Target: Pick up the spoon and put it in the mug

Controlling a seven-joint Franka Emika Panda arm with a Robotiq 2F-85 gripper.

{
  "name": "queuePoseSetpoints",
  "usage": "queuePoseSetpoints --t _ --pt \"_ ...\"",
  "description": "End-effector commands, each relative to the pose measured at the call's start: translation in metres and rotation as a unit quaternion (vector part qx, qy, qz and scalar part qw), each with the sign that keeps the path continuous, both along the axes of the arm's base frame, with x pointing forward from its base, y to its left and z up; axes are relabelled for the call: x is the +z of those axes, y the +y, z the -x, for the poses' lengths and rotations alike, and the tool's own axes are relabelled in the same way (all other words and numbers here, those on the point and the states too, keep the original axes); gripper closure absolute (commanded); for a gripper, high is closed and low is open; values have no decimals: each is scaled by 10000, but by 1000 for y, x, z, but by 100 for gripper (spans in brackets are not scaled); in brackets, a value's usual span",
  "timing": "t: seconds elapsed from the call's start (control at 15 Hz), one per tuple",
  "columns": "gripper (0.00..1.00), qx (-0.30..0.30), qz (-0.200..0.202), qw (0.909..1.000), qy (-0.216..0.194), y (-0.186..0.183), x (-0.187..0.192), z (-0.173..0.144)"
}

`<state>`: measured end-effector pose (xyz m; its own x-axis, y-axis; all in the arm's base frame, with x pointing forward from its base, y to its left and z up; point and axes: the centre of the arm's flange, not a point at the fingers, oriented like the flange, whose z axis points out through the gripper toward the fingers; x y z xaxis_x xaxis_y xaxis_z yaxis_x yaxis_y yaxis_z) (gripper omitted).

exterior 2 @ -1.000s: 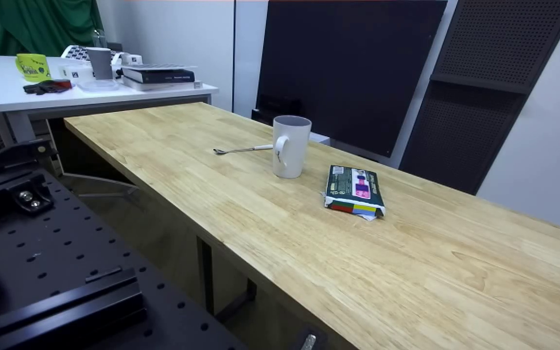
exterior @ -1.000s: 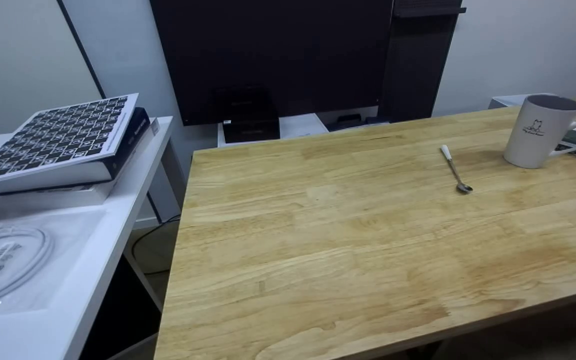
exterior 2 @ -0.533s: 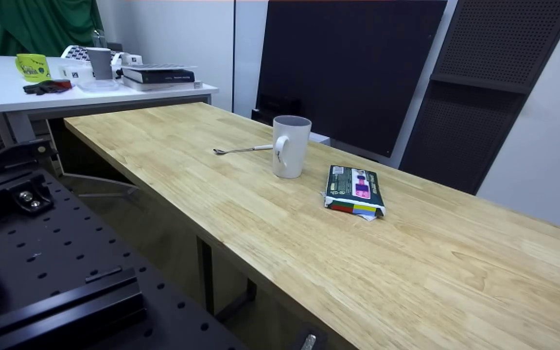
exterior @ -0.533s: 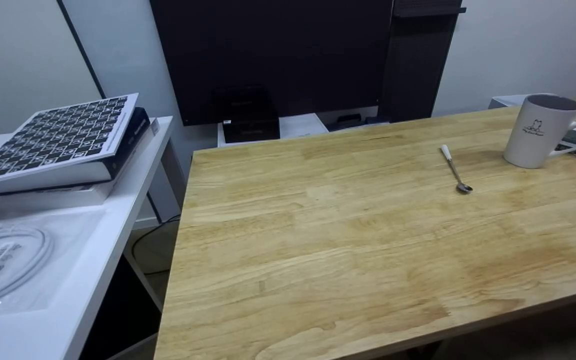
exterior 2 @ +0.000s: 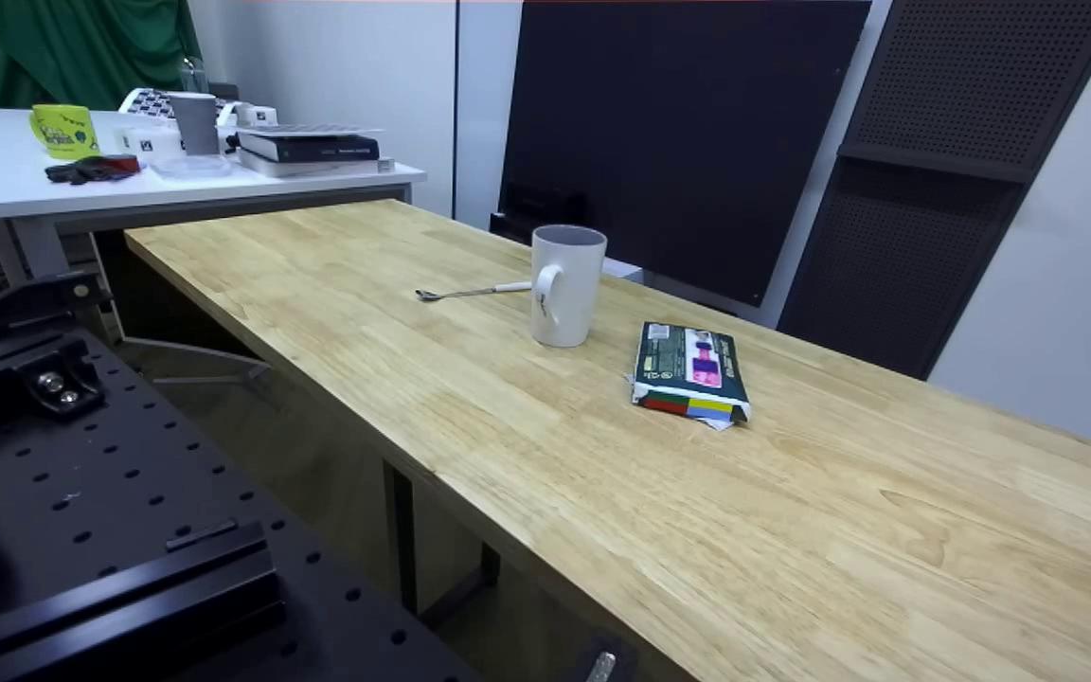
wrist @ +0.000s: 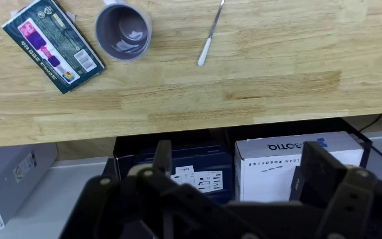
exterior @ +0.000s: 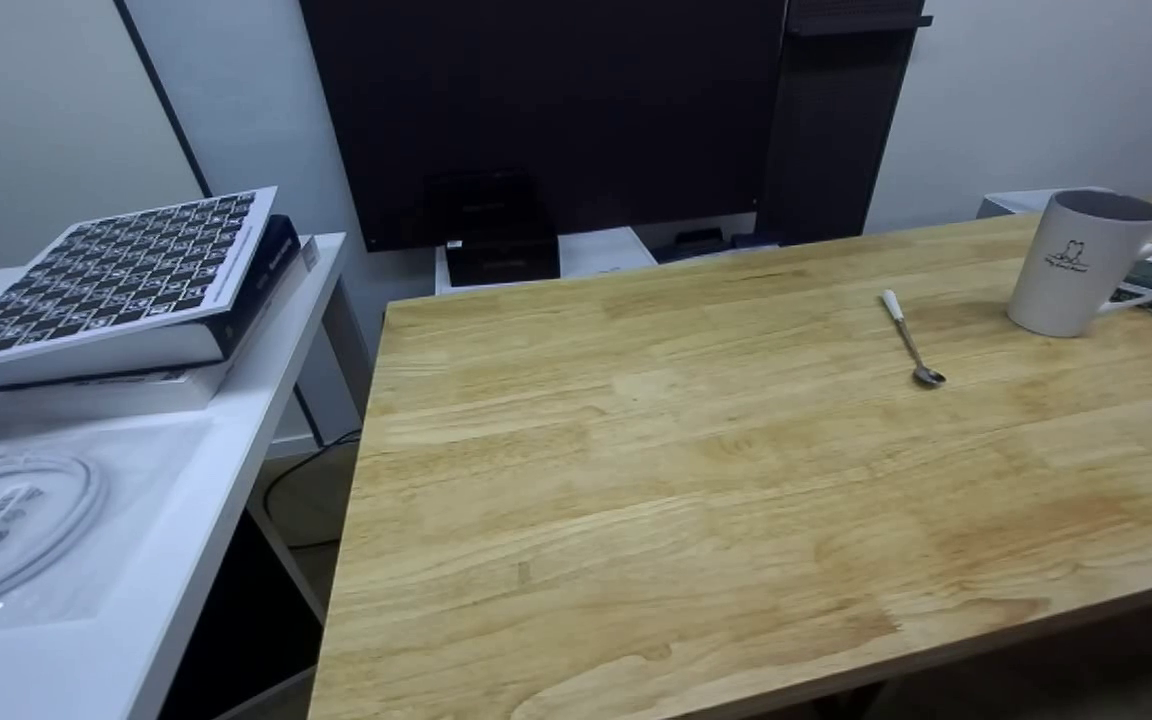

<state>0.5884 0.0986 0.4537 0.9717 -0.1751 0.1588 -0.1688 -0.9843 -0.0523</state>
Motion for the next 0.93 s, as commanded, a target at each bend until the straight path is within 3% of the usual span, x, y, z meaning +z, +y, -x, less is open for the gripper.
queuePoseSetpoints --t 0.0,0.4,0.87 --pt "0 -490 12 9987 109 15 -32 -12" --pt "0 -736 -9 9962 470 32 -99 -17" --pt "0 -1129 -14 9922 518 21 -145 -47"
